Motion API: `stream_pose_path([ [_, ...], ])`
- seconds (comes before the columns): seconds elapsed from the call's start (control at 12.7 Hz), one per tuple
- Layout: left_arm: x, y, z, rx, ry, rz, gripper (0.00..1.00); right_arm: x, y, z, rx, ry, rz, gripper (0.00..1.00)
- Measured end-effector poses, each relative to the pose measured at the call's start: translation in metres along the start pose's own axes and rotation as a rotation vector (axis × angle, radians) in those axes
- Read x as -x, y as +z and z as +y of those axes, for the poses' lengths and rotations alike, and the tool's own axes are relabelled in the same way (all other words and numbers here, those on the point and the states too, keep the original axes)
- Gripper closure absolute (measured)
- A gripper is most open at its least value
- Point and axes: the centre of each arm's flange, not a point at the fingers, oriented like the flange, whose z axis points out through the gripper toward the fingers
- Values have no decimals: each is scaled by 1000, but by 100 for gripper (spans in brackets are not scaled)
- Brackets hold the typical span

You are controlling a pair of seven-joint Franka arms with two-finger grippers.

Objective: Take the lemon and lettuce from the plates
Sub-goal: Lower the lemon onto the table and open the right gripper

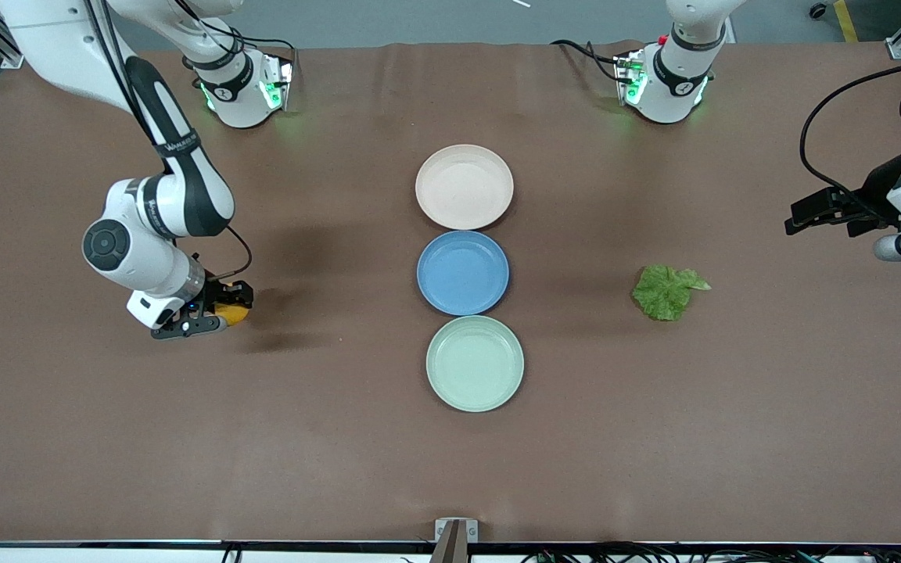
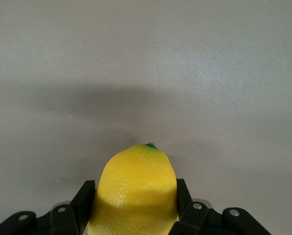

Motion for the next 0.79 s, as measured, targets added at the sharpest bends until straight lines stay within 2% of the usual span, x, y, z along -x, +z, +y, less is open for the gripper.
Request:
stream_pose_path([
  [0.31, 0, -2, -11, -2, -21, 4, 0, 2, 33, 8, 0, -86, -8, 30],
  [0.63, 2, -6, -4, -17, -16, 2, 0, 2, 33, 8, -1, -134, -8, 30],
  [0.79, 6, -11, 0, -21, -11, 7, 0, 1, 33, 8, 0, -138, -6, 12],
])
